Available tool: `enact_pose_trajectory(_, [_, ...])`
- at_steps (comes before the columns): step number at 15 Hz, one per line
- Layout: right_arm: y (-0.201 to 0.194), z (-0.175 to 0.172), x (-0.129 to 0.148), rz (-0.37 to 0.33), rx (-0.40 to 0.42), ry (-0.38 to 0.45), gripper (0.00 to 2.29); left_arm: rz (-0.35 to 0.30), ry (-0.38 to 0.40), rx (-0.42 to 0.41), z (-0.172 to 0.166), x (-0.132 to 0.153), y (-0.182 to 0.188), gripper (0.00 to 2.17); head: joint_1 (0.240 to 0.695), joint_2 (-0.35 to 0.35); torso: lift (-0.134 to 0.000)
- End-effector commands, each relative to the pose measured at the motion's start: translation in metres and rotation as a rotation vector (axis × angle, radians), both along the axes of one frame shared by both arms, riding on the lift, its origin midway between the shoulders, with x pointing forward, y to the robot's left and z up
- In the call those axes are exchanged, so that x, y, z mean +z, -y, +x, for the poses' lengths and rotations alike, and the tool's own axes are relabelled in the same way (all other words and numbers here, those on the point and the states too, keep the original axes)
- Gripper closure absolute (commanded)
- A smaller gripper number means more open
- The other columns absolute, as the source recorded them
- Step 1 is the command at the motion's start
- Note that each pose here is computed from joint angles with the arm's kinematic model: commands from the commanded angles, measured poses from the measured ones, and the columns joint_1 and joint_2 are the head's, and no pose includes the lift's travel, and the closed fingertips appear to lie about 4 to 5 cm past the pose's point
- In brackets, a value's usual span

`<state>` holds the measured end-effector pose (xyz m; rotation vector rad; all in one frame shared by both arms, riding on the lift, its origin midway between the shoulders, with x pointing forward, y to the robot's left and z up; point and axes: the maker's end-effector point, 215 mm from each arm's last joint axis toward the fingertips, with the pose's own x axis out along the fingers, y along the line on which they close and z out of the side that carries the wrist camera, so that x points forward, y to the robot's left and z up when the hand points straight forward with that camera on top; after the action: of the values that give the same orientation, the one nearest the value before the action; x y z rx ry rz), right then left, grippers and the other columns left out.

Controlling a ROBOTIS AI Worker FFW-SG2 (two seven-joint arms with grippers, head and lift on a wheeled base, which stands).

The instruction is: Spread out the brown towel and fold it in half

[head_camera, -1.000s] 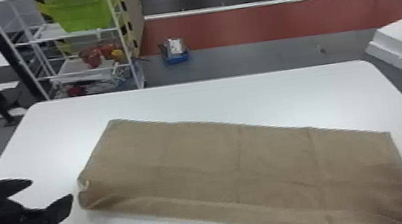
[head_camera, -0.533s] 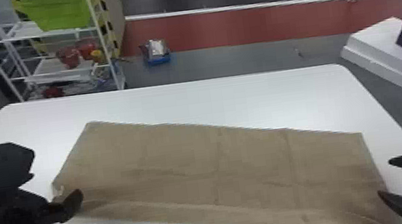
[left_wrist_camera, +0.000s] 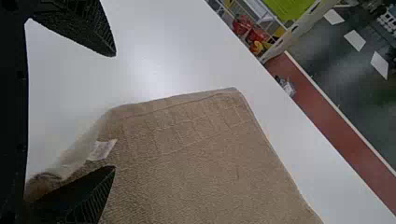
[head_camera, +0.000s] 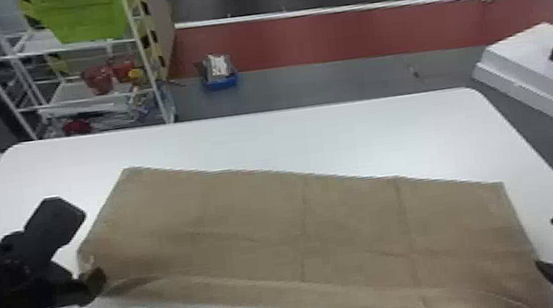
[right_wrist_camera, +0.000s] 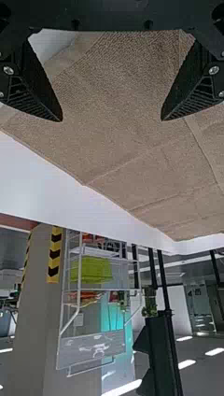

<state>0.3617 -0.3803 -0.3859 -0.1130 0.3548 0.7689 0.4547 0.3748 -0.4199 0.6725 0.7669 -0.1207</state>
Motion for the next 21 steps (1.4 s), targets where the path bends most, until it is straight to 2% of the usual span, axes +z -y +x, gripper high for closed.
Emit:
enact_pose_trajectory(1, [0.002,0.002,0.003,-0.003,0.002,0.007,0.11,0.038,-0.017,0.029,-0.027,0.010,-0.038,0.01,0.695,-0.017,-0.134])
enact_pose_trajectory(4, [0.001,0.008,0.006,0.001,0.002,0.013,0.11,0.039,-0.053,0.055,-0.049,0.011,-0.068,0.01,0.695,0.043,-0.134])
enact_pose_trajectory(7, [-0.003,0.009,0.005,0.022,0.000,-0.005,0.11,0.031,-0.052,0.063,-0.055,0.016,-0.075,0.02,0.695,0.084,-0.134])
enact_pose_trajectory(9, [-0.001,0.009,0.012,0.069,-0.021,-0.022,0.11,0.011,-0.036,0.047,-0.054,0.028,-0.068,0.02,0.695,0.103,-0.134])
enact_pose_trajectory(11, [0.005,0.013,0.022,0.128,-0.056,-0.039,0.11,-0.066,-0.005,0.019,-0.053,0.046,-0.050,0.02,0.695,0.095,-0.134])
enact_pose_trajectory(12, [0.006,0.016,0.028,0.166,-0.074,-0.057,0.11,-0.141,0.006,0.018,-0.055,0.051,-0.039,0.02,0.695,0.087,-0.134])
enact_pose_trajectory(15, [0.001,0.016,0.032,0.219,-0.087,-0.098,0.11,-0.318,0.070,0.033,-0.047,0.064,-0.020,0.03,0.695,0.037,-0.134])
enact_pose_trajectory(17, [-0.001,0.016,0.026,0.298,-0.125,-0.196,0.12,-0.390,0.088,0.045,-0.035,0.068,-0.004,0.04,0.695,0.028,-0.134])
enact_pose_trajectory(19, [-0.005,0.017,0.024,0.351,-0.146,-0.256,0.13,-0.463,0.113,0.045,-0.016,0.080,0.014,0.09,0.695,0.015,-0.134])
enact_pose_trajectory(21, [0.007,0.028,0.016,0.346,-0.260,-0.302,0.13,-0.516,0.122,0.030,0.008,0.089,0.033,0.11,0.695,-0.015,-0.134])
